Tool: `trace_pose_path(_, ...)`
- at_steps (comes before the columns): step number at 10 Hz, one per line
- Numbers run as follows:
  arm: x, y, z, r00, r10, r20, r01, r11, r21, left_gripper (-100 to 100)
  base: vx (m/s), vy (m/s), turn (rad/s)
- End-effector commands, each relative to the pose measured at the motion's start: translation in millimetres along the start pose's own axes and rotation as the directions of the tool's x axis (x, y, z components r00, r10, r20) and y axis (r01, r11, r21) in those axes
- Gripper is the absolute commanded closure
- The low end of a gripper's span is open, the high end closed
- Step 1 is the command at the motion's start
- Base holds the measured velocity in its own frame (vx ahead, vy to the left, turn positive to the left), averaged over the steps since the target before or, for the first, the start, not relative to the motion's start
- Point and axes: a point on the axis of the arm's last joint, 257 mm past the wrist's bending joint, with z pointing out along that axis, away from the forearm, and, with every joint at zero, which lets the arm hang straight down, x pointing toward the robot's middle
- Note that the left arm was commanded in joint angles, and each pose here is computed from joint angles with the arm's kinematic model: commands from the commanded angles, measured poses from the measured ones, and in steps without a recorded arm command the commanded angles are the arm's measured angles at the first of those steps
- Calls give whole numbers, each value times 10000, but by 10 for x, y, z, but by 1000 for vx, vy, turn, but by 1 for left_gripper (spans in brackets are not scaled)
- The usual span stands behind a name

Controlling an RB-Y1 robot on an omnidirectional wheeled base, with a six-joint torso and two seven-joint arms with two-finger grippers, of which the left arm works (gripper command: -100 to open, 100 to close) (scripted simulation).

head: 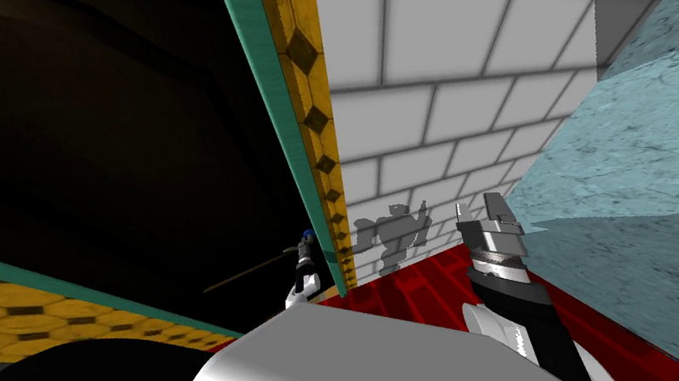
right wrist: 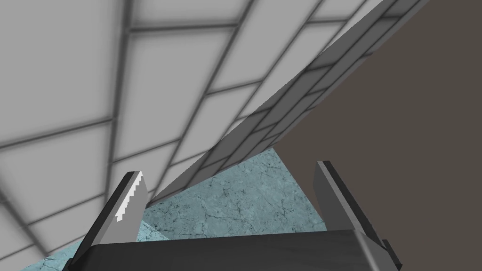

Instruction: Push the door open

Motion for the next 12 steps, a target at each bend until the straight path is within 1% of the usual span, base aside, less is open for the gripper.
trace_pose_path(1,-207,-113,117,9996,122,259,-130,9994,316,100,7,26,3)
trace_pose_path(2,-274,-136,134,9989,138,443,-155,9991,393,100,9,26,-59)
trace_pose_path(4,-274,-136,134,9989,138,443,-155,9991,393,100,8,22,-33)
trace_pose_path(5,-340,-159,150,9979,152,628,-181,9987,468,100,5,22,-77)
trace_pose_path(7,-340,-159,150,9979,152,628,-181,9987,468,100,-2,31,-29)
trace_pose_path(8,-476,-204,178,9947,174,1012,-237,9978,615,100,-16,50,-170)
trace_pose_path(10,-476,-204,178,9947,174,1012,-237,9978,615,100,1,48,-57)
trace_pose_path(12,-472,-220,194,9949,159,995,-221,9978,619,100,15,12,29)
